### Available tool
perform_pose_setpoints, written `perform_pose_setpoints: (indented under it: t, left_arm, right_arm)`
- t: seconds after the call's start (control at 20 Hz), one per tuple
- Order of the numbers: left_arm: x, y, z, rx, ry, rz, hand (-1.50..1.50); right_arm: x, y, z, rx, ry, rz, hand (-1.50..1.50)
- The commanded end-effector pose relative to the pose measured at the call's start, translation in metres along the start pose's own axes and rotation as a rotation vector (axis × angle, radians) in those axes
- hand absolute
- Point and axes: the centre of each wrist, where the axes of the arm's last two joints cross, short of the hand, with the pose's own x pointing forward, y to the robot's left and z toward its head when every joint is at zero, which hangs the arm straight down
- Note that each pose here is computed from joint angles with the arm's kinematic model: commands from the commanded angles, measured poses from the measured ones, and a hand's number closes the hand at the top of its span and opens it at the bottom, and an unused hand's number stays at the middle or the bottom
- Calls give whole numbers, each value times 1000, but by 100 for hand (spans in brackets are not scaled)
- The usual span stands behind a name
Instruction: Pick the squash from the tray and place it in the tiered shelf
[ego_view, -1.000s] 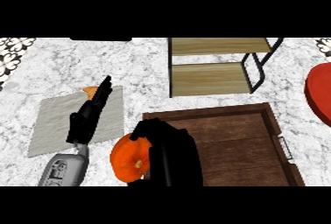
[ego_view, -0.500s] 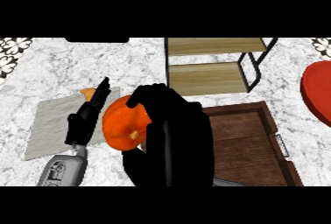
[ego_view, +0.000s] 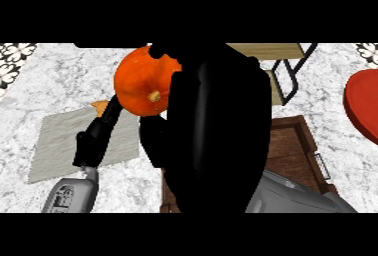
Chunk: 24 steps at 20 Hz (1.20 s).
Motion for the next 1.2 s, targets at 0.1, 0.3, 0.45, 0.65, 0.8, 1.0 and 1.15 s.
perform_pose_setpoints:
  t: [0.1, 0.3, 0.45, 0.65, 0.8, 1.0, 1.15]
  left_arm:
    - [0, 14, 0, -10, -4, 6, 0]
    - [10, 2, 1, -10, -3, 10, 0]
    - [2, 0, -8, -2, -15, -1, 0]
    - [1, 5, -5, 8, -8, -7, 0]
    - [1, -1, -2, 2, -17, -2, 0]
    - [6, -2, 11, 9, -7, 11, 0]
    - [-4, -5, 16, 9, -4, 13, 0]
  right_arm:
    - [28, -19, -36, -60, 224, 77, 150]
    - [20, -20, -62, -94, 242, 85, 150]
    - [30, -17, -61, -137, 211, 116, 150]
    - [27, -17, -74, -143, 193, 140, 150]
    - [15, -7, -90, -146, 149, 221, 150]
    - [-3, -17, -114, -166, 163, 226, 150]
    - [-24, -3, -124, -204, 159, 286, 150]
